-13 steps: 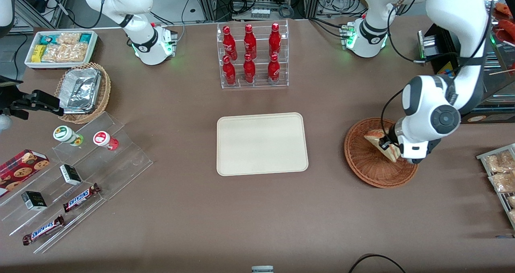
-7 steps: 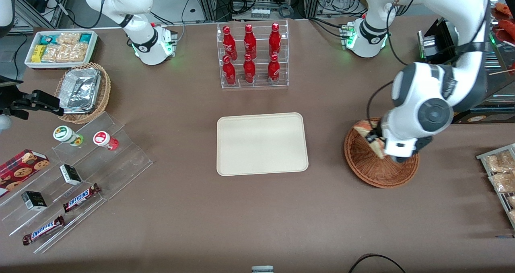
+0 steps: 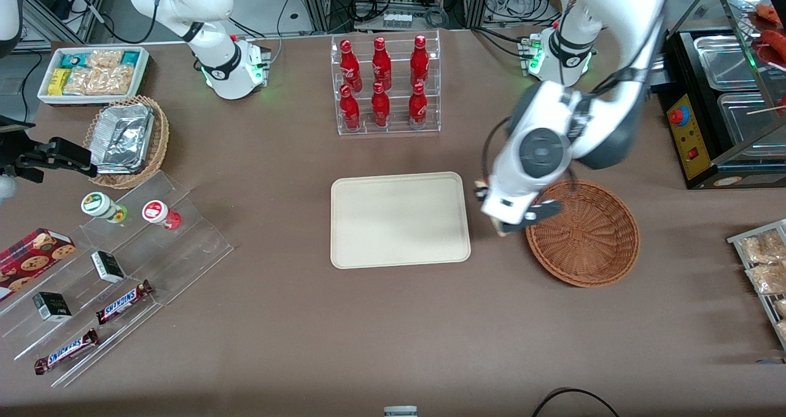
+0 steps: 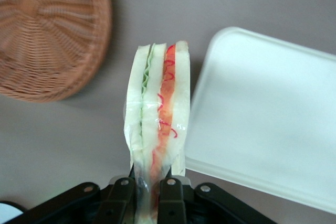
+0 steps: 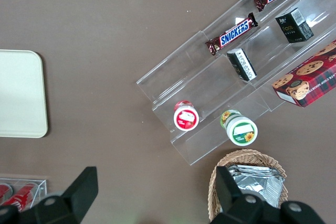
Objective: Place sandwich from basket to tray
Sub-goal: 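Lift the sandwich and carry it over the cream tray, then lower the sandwich onto the tray and open the left gripper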
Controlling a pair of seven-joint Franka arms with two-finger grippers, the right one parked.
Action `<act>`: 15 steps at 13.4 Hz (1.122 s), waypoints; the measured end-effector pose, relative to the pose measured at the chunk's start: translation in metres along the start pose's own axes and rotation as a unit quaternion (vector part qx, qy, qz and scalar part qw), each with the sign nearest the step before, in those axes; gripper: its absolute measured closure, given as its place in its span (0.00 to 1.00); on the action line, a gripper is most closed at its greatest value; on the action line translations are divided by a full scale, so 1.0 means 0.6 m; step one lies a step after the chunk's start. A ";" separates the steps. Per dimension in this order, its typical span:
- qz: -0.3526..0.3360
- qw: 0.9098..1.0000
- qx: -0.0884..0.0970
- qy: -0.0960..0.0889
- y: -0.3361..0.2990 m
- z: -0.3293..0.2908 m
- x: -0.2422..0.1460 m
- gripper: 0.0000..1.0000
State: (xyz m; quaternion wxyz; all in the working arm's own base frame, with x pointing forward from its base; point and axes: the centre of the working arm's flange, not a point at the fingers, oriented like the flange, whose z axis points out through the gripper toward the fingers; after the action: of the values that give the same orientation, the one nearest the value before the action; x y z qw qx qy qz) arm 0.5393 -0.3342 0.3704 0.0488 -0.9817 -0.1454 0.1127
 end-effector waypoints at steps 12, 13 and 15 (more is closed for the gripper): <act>0.080 0.997 -0.004 -0.008 0.264 0.132 -0.061 0.85; 0.083 0.997 -0.007 -0.006 0.270 0.137 -0.061 0.85; 0.089 0.996 -0.010 -0.004 0.283 0.147 -0.068 0.85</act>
State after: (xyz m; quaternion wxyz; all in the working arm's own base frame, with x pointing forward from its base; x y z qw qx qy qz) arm 0.5268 -0.5026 0.2713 0.0281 -0.9907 -0.0592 0.1189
